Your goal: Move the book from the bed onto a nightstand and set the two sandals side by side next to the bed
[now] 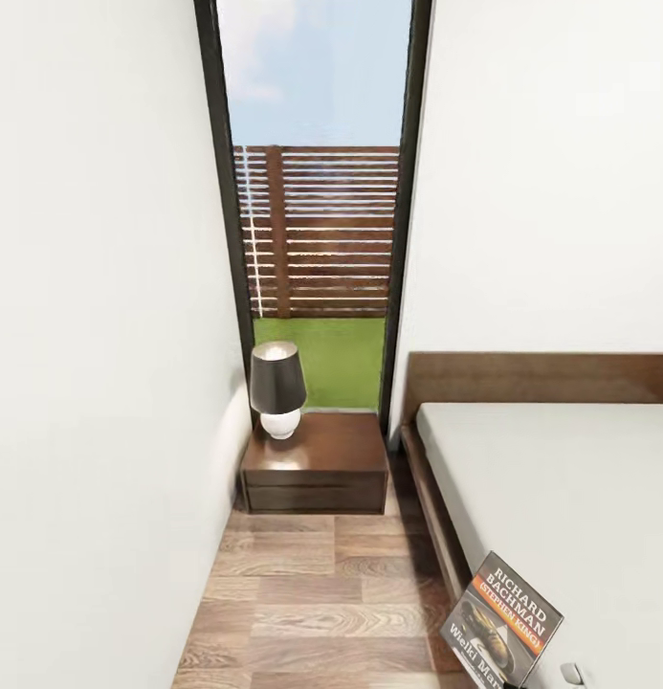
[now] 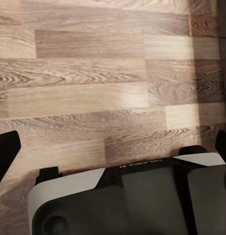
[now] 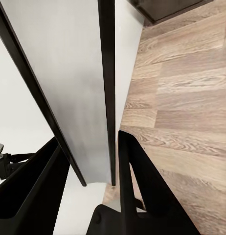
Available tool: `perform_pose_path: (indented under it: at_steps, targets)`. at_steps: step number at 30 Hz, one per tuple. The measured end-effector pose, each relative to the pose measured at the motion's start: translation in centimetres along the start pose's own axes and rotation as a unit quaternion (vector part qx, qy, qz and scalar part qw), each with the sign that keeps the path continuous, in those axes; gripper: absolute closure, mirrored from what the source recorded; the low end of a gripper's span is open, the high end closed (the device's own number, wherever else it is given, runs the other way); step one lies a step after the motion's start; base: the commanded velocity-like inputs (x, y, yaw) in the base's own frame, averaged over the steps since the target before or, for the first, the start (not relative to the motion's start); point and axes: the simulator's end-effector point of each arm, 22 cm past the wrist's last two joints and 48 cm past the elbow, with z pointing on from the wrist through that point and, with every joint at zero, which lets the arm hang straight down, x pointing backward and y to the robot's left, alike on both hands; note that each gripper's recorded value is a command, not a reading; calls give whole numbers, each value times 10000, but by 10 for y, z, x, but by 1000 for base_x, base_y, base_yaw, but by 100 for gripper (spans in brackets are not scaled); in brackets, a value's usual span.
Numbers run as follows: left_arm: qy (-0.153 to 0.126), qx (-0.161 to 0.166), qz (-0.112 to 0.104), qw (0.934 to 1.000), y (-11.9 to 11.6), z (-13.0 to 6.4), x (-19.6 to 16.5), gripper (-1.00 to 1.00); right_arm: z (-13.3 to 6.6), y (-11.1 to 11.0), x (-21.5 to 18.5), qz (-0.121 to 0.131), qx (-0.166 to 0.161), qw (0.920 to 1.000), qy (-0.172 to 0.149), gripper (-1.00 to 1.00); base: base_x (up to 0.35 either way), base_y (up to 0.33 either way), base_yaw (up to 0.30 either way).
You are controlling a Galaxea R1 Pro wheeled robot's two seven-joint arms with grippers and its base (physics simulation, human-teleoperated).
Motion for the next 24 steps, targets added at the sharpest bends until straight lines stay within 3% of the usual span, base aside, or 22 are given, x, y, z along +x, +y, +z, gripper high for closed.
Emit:
perform_pose_path:
  at_steps: [24]
  targets:
    - [-1, 6, -1, 10000, -1, 0, 0, -100, 0, 0, 0, -1, 0, 10000, -1, 100, 331, 0, 0]
